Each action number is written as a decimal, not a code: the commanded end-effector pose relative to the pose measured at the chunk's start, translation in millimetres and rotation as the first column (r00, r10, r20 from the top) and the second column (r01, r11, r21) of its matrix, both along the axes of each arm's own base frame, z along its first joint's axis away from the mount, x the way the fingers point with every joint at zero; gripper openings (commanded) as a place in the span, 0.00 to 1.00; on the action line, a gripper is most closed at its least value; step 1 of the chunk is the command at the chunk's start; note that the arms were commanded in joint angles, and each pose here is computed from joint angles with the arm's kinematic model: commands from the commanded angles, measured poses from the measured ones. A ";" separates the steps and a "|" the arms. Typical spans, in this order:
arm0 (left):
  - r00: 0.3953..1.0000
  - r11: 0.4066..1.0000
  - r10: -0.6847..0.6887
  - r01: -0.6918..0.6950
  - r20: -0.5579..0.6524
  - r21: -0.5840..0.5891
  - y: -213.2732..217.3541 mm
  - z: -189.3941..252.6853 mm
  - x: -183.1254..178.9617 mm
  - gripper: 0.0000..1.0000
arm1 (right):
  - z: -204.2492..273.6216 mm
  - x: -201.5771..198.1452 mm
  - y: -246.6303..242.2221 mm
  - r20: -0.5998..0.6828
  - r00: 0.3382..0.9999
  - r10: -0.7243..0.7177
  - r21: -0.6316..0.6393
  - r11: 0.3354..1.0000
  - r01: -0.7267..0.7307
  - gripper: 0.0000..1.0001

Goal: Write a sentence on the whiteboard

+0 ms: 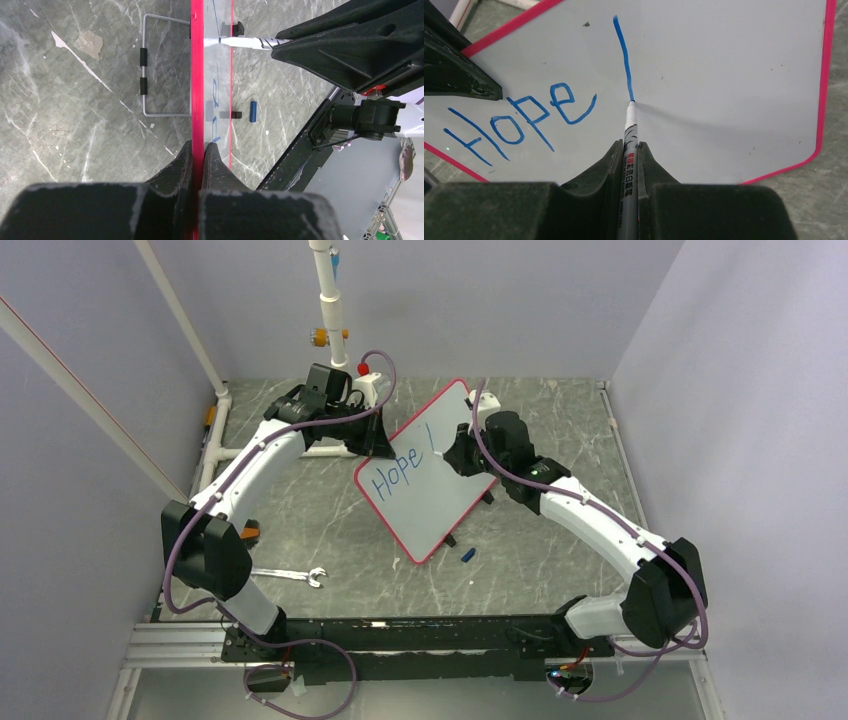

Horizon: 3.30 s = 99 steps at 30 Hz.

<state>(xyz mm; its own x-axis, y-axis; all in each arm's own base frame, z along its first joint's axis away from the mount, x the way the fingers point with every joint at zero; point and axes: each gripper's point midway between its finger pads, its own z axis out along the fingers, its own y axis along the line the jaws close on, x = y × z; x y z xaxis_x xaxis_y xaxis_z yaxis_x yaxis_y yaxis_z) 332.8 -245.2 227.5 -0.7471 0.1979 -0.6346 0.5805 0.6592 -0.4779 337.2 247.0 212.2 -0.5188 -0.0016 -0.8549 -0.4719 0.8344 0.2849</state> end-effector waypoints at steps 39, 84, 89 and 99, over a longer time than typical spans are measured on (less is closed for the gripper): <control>0.993 0.990 0.013 -0.029 0.116 0.135 16.8 -13.6 21.4 0.00 | 57.8 32.1 -7.1 0.114 0.988 -0.106 0.019 0.994 0.105 0.00; 0.993 0.990 0.016 -0.032 0.115 0.140 17.3 -14.8 22.6 0.00 | 70.1 26.0 -5.5 0.121 0.989 -0.081 0.051 0.996 0.075 0.00; 0.993 0.990 0.015 -0.031 0.116 0.139 17.2 -14.4 22.4 0.00 | 75.2 36.9 -0.5 0.131 0.987 -0.090 0.060 0.995 0.083 0.00; 0.993 0.990 0.013 -0.030 0.116 0.139 17.1 -13.7 22.2 0.00 | 49.0 48.5 6.9 0.084 0.992 -0.093 0.038 0.995 0.090 0.00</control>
<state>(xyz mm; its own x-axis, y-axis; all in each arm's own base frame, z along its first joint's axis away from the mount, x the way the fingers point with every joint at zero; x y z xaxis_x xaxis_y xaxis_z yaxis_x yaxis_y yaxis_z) 333.2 -245.1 226.8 -0.7477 0.1983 -0.6337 0.5795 0.6608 -0.4770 378.8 251.2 248.9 -0.4748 0.0393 -0.8792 -0.4164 0.8701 0.2637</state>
